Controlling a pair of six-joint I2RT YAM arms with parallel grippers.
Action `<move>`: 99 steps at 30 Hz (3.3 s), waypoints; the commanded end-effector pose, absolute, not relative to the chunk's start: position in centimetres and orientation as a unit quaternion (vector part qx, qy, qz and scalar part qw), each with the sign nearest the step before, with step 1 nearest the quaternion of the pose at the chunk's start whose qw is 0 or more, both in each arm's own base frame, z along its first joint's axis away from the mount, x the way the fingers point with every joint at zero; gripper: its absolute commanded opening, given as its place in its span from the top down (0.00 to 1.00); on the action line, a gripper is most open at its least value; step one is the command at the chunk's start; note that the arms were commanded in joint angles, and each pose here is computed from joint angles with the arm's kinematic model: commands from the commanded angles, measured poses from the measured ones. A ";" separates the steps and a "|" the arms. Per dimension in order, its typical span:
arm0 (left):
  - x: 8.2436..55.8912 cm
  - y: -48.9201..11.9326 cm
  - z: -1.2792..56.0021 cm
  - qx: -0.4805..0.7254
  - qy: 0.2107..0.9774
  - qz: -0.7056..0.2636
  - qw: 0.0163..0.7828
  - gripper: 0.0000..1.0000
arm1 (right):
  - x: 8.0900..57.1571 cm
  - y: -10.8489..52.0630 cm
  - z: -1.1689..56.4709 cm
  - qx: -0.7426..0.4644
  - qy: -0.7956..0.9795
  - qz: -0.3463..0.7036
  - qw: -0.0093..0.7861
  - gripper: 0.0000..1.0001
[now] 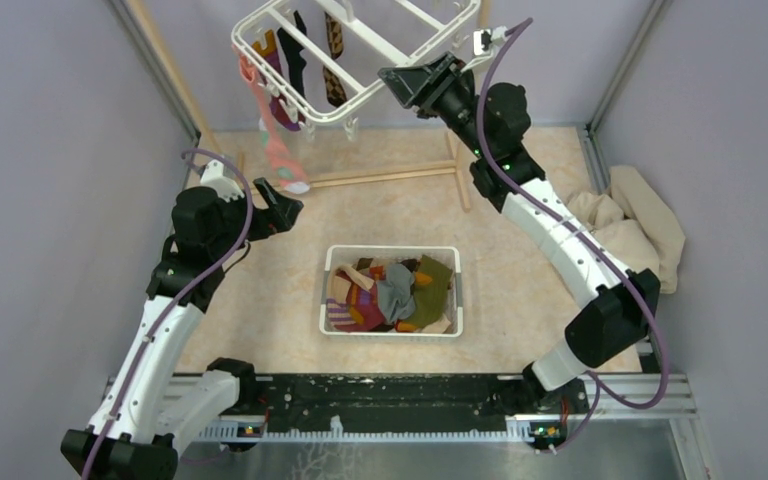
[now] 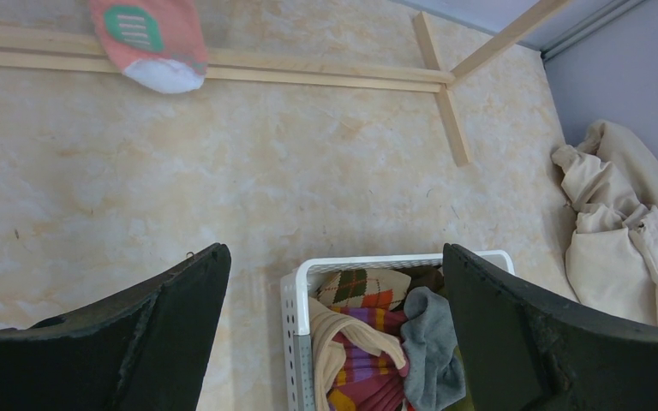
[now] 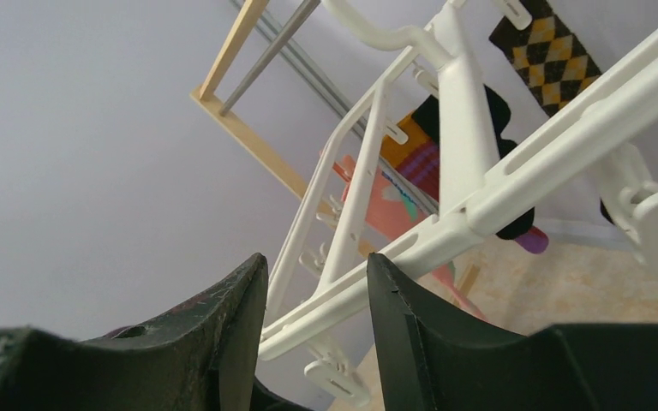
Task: Remove the socks clipped to the hanger
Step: Adjust the hanger on the clothesline.
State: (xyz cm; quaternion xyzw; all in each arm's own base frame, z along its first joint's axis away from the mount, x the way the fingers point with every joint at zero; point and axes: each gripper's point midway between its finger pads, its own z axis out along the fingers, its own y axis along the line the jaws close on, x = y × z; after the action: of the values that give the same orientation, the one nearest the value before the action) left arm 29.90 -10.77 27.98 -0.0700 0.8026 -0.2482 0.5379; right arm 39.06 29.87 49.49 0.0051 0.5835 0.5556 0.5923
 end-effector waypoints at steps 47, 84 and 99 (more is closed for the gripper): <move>29.3 -10.6 31.8 -0.053 0.780 -0.250 0.571 0.01 | 42.2 9.8 50.3 0.089 0.524 0.470 0.704 0.32; 41.2 -8.3 22.4 -0.070 0.716 -0.154 0.677 0.01 | 31.9 22.0 30.3 -0.075 0.715 0.442 0.536 0.30; 47.0 -6.1 19.2 -0.110 0.709 -0.139 0.682 0.01 | 32.7 23.6 26.7 -0.094 0.720 0.465 0.506 0.30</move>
State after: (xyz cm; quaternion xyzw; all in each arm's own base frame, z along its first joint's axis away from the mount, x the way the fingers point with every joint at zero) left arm 44.85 -5.65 16.72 -0.1189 0.7508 -0.1096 0.6404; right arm 32.64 22.62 25.59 -0.0704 0.7466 0.4427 0.4915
